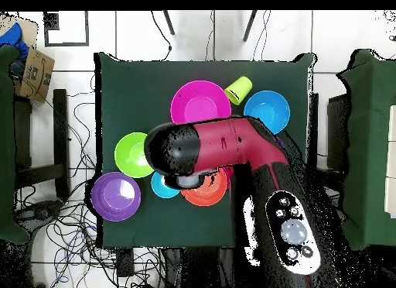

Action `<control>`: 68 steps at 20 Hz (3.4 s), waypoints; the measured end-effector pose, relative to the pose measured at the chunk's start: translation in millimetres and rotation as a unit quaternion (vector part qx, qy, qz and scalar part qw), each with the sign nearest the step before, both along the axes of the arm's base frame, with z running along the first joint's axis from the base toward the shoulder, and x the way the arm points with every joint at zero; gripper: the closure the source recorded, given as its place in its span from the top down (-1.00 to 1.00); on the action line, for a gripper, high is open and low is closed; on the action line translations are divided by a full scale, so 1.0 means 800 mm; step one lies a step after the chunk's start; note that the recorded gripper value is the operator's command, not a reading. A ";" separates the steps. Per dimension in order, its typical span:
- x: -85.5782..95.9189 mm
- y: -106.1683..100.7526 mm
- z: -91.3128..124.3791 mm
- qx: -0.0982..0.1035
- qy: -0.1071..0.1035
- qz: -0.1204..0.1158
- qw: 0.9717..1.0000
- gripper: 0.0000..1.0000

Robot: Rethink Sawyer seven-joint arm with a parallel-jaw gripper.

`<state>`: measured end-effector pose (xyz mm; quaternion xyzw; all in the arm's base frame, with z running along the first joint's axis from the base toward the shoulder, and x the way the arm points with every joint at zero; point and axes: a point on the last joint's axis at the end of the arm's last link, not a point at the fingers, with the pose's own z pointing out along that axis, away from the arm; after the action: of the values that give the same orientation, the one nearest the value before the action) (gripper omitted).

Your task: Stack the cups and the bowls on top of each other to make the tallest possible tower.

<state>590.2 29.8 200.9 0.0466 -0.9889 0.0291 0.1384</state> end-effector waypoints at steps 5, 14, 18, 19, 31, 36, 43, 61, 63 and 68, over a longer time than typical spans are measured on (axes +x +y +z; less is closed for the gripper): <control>-0.025 -0.003 -0.011 0.001 -0.008 0.000 1.000 1.00; -0.067 -0.005 -0.022 -0.002 0.018 -0.002 1.000 1.00; -0.078 -0.007 -0.025 -0.003 0.025 -0.003 1.000 1.00; -0.079 -0.007 -0.025 -0.003 0.026 -0.003 1.000 1.00; -0.098 -0.009 -0.020 -0.008 0.030 -0.003 1.000 1.00; -0.100 -0.017 -0.014 -0.011 0.026 -0.009 1.000 1.00; -0.098 -0.042 -0.006 -0.015 0.019 -0.026 0.999 1.00; -0.101 -0.150 0.026 -0.047 -0.013 -0.088 0.995 1.00; -0.105 -0.170 0.026 -0.049 -0.013 -0.099 0.994 1.00; -0.116 -0.221 0.027 -0.055 -0.015 -0.125 0.991 1.00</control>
<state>497.2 -147.2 222.7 -0.0851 -0.9859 0.0663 0.1280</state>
